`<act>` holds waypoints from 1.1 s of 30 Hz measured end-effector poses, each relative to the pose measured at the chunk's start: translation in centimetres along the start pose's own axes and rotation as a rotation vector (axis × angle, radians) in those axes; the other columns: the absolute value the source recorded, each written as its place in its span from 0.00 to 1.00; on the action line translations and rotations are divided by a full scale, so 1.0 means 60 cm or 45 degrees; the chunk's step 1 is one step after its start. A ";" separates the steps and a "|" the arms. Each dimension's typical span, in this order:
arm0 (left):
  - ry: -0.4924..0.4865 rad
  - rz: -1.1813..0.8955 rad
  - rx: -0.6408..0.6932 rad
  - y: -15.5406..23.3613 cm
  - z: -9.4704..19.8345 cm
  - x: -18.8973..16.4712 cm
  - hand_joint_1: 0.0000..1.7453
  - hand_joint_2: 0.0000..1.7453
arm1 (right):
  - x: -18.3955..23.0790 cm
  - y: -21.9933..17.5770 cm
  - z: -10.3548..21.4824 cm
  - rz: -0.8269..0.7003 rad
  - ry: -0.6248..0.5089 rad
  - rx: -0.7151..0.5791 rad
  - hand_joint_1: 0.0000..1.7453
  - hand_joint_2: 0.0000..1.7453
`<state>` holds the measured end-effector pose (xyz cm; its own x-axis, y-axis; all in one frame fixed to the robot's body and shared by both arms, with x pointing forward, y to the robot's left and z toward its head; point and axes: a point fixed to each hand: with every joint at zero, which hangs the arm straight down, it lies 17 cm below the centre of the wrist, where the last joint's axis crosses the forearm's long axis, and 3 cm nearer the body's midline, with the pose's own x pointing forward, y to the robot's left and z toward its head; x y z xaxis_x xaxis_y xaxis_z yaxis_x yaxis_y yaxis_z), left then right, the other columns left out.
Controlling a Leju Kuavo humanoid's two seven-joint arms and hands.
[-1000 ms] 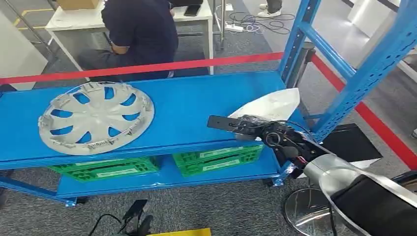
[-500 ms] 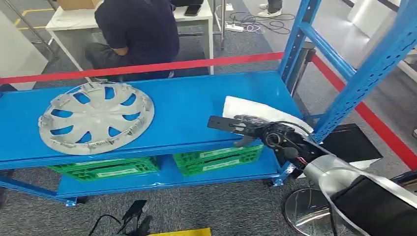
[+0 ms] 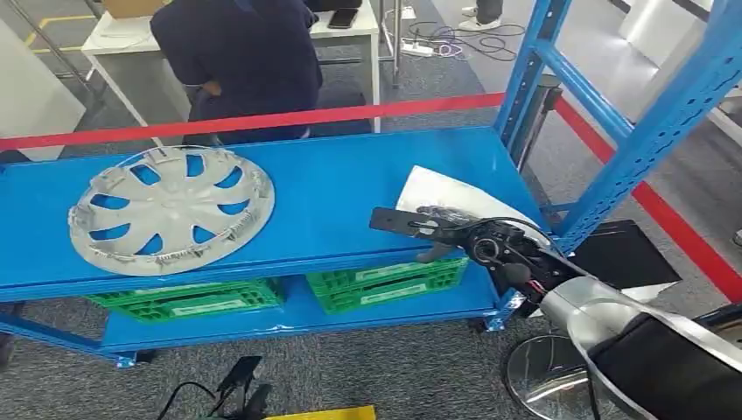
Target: Take the parts from the cabinet and place them on the table.
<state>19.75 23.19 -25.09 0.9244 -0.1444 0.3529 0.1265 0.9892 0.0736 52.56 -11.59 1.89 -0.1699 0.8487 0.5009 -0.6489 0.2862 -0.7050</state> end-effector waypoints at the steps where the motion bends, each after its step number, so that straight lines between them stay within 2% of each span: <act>1: 0.000 0.000 0.000 0.000 0.000 0.000 0.00 0.00 | 0.000 0.000 0.000 0.000 0.000 0.000 0.00 1.00; 16: 0.000 0.000 -0.005 -0.001 0.000 0.000 0.00 0.00 | -0.001 0.002 0.000 -0.001 0.001 0.001 0.00 1.00; 17: 0.000 -0.001 -0.005 -0.001 0.000 0.000 0.00 0.00 | -0.001 0.003 0.000 -0.001 0.001 0.002 0.13 1.00; 18: 0.000 -0.001 -0.005 -0.001 0.000 0.000 0.00 0.00 | -0.001 0.003 0.000 -0.002 0.001 0.002 0.88 1.00; 23: 0.000 0.000 -0.005 -0.001 0.000 0.000 0.00 0.00 | -0.001 0.004 0.000 -0.002 -0.001 0.003 0.88 1.00; 24: 0.000 0.000 -0.005 -0.001 0.000 0.000 0.00 0.00 | 0.000 0.003 0.000 -0.002 -0.004 0.001 1.00 1.00; 33: 0.000 0.000 -0.005 -0.001 0.000 0.000 0.00 0.00 | 0.000 0.004 0.000 -0.004 -0.005 0.002 1.00 1.00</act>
<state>19.71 23.11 -25.10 0.9246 -0.1445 0.3525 0.1281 0.9893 0.0697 52.39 -11.53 1.71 -0.1710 0.8460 0.5050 -0.6504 0.2881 -0.7028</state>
